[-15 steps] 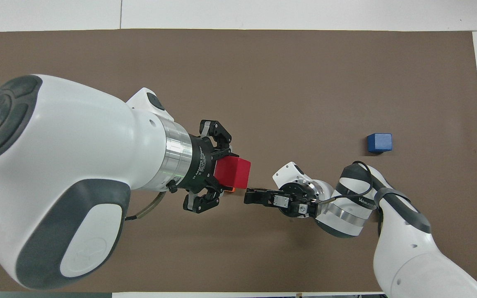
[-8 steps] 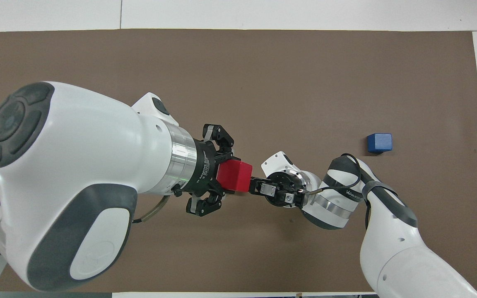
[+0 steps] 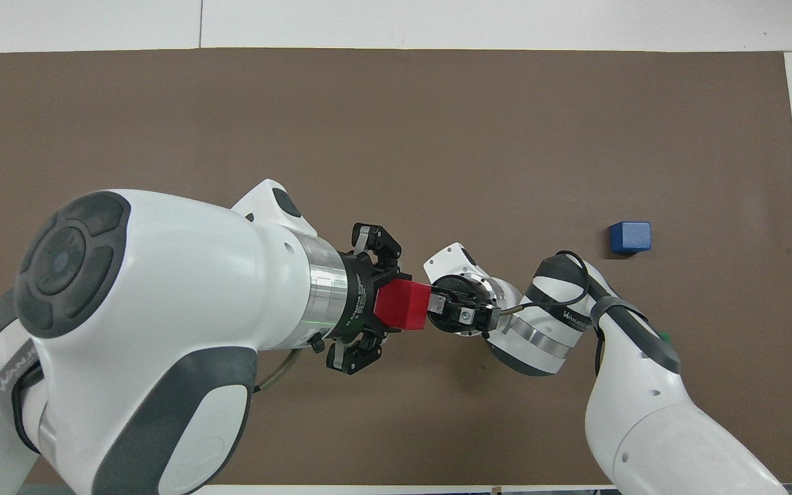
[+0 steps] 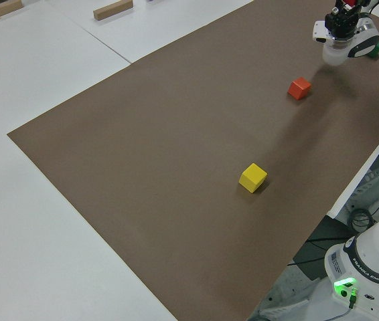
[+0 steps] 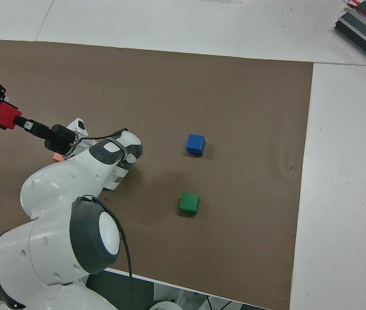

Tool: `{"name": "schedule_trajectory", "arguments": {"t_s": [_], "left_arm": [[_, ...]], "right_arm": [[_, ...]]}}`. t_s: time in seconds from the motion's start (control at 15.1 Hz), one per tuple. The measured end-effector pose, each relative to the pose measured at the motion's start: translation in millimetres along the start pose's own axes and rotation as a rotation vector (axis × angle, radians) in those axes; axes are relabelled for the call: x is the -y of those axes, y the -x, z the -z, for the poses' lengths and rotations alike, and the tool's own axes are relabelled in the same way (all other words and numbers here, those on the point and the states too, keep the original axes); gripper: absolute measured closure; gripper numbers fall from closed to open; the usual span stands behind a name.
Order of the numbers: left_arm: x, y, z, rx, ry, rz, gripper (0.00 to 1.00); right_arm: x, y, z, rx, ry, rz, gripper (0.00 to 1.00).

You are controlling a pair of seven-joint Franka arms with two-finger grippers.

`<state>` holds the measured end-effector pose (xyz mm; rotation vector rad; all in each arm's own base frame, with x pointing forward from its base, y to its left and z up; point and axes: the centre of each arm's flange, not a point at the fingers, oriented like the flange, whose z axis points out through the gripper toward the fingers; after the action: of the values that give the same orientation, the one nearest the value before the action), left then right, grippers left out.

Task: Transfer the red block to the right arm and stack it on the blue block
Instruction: 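Close the right gripper on the red block held by the left gripper, then open the left gripper and withdraw it while the right gripper holds the block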

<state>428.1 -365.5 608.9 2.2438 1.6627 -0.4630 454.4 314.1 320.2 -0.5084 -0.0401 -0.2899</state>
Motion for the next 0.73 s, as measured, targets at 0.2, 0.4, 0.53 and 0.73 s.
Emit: {"name": "schedule_trajectory", "arguments": {"t_s": [0.2, 0.4, 0.53, 0.73], "left_arm": [[0.1, -1.1, -1.7, -0.001, -0.002, 0.002, 0.46], [0.1, -1.1, -1.6, -0.001, -0.002, 0.002, 0.46], [0.1, -1.2, -1.8, -0.001, -0.002, 0.002, 0.46], [-0.1, -7.1, -1.4, -0.008, -0.002, 0.01, 0.46]], "right_arm": [[-7.9, -2.2, 5.4, -0.006, 0.003, 0.0, 0.0], [-11.8, -5.5, -7.6, 0.008, -0.024, 0.01, 0.0], [-16.6, -1.8, -15.0, 0.012, -0.034, 0.005, 0.0], [-22.0, 5.0, -16.1, 0.008, -0.033, -0.006, 0.27]]}}
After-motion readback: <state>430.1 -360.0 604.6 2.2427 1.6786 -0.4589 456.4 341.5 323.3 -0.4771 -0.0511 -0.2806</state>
